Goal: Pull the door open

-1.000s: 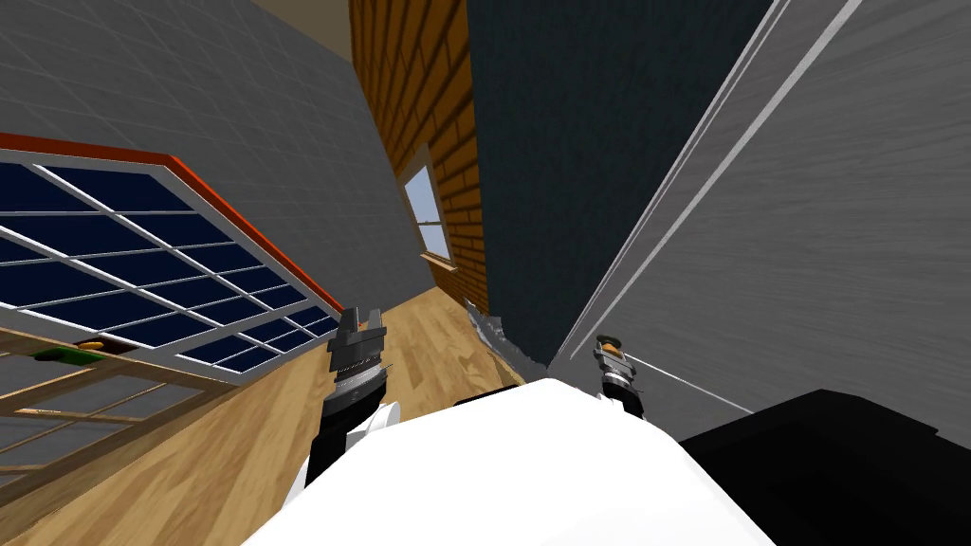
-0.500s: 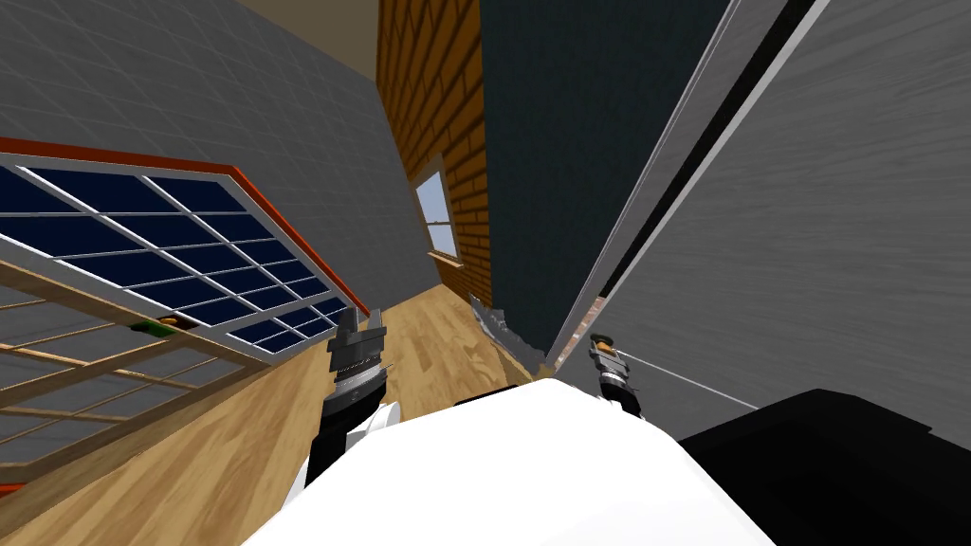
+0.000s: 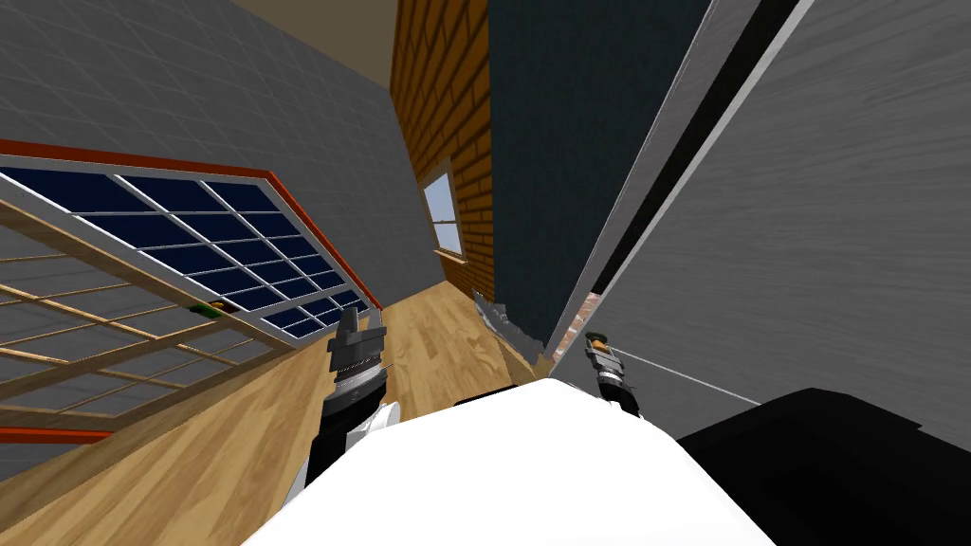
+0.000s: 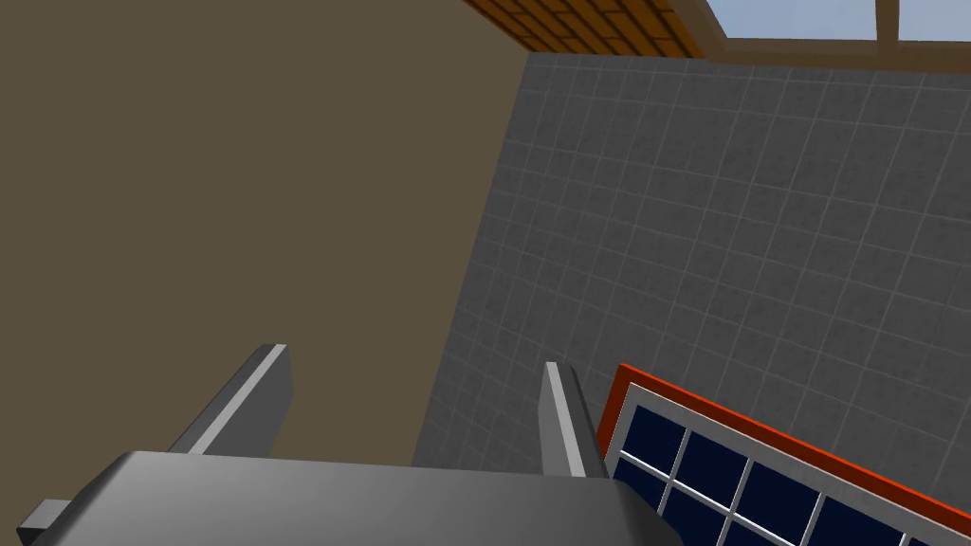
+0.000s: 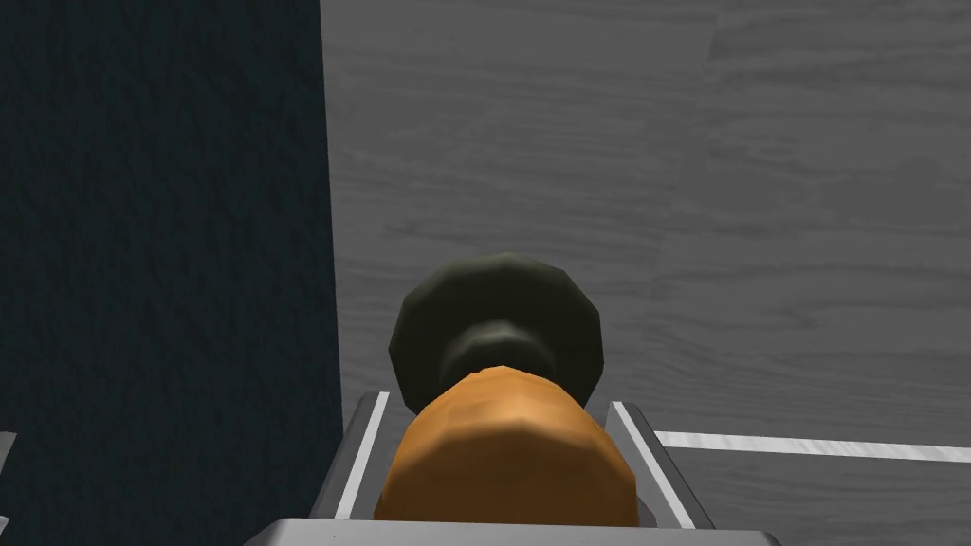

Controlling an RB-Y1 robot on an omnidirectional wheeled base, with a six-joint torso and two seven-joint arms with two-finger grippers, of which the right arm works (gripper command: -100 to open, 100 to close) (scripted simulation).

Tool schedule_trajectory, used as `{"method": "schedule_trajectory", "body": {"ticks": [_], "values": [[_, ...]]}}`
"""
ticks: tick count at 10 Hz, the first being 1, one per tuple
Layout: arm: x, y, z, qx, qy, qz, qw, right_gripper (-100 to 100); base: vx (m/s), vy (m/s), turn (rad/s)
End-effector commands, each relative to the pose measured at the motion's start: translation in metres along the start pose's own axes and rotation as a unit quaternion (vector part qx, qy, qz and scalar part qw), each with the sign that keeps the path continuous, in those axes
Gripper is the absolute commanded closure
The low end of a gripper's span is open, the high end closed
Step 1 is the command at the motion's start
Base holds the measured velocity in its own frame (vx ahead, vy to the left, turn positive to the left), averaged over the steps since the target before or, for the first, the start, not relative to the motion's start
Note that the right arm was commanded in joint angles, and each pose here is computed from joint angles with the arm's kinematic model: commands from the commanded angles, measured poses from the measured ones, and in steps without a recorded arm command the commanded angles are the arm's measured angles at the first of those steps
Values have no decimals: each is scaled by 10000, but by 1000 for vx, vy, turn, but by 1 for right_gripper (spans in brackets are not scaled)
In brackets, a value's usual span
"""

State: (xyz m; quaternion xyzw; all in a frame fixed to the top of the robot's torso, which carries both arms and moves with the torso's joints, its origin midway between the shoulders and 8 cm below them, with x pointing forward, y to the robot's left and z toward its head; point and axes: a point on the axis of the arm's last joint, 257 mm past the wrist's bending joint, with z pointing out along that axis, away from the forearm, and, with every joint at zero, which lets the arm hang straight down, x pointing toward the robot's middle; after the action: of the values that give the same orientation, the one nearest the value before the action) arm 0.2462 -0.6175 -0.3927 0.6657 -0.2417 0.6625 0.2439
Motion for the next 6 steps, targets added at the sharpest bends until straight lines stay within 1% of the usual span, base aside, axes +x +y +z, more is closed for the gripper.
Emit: {"method": "schedule_trajectory", "body": {"ticks": [1, 2, 3, 6], "values": [[-6, -63, -36, 153, 2, 3, 9999, 100, -254, 42, 74], [-1, -100, -48, 247, 8, 3, 9997, 100, -229, 68, 55], [4, -158, -68, 388, 15, 6, 9992, 100, -220, 69, 55], [10, -271, -114, 662, 18, 17, 9978, 100, -224, 74, 51]]}}
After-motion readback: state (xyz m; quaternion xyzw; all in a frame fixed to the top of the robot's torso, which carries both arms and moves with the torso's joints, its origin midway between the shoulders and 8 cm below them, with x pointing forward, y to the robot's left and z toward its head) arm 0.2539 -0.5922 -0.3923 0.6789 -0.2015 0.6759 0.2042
